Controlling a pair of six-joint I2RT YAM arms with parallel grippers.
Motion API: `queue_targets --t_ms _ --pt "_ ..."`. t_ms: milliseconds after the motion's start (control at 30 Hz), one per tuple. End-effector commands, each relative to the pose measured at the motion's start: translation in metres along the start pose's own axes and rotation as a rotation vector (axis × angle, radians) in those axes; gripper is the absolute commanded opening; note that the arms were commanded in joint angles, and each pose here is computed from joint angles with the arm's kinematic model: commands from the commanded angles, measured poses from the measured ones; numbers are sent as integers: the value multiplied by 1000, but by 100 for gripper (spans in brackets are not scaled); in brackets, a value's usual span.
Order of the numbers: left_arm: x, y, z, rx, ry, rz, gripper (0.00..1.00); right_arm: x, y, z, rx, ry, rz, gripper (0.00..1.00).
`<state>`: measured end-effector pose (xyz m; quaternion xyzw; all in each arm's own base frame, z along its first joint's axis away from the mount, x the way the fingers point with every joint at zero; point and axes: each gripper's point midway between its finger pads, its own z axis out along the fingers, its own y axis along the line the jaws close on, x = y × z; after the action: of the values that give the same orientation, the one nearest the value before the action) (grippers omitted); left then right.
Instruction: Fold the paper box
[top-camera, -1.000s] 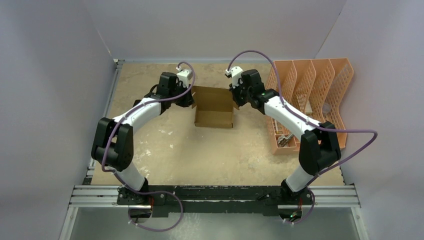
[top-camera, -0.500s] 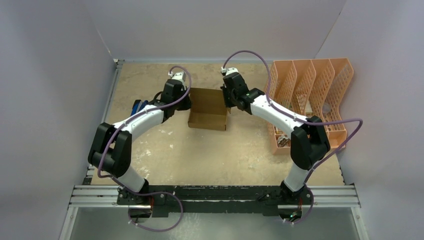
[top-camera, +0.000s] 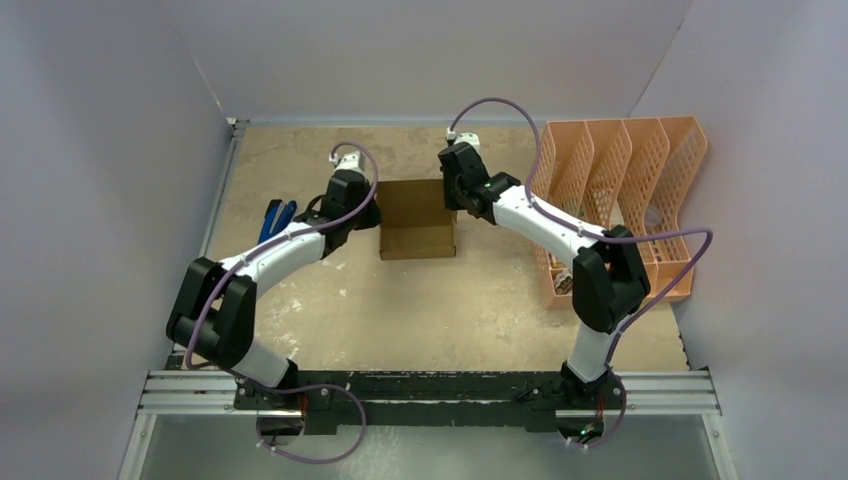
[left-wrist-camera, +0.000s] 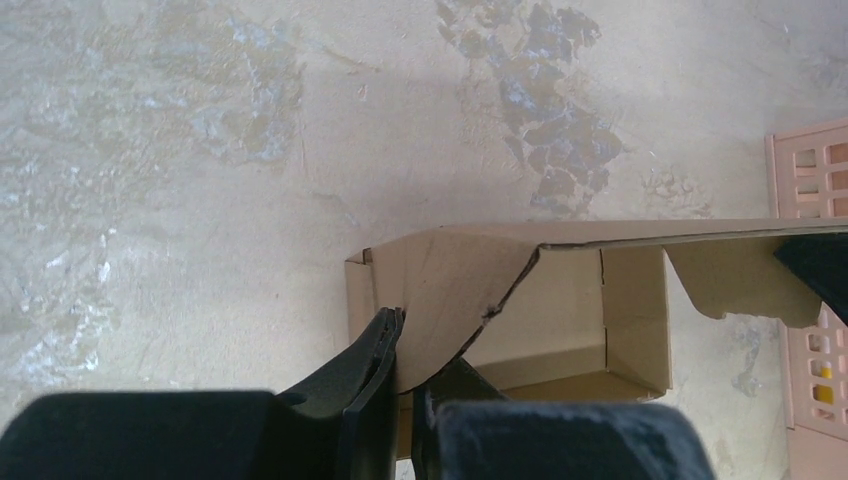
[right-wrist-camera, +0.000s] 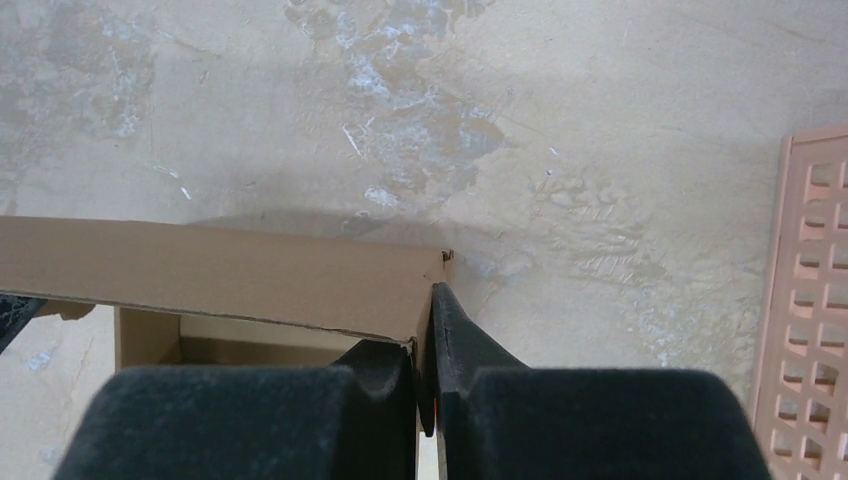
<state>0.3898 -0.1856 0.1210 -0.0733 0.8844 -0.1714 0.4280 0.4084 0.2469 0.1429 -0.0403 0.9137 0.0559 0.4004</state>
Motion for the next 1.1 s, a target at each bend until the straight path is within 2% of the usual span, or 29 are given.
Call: queue_targets --t_ms 0,400,700,933,1067 --pt "-26 -13 -18 40 -109 -97 4 -7 4 -1 6 -13 60 6" --pt "-6 -9 -23 56 -108 -119 5 -1 -1 5 38 -48 174 5" --pt "16 -7 -29 72 -108 -52 8 20 4 2 -8 -88 151 4" --pt "33 -7 -34 87 -88 -32 14 37 3 -7 -65 -125 107 14" --pt "47 -3 -38 77 -96 -65 14 44 2 -12 -97 -155 108 15"
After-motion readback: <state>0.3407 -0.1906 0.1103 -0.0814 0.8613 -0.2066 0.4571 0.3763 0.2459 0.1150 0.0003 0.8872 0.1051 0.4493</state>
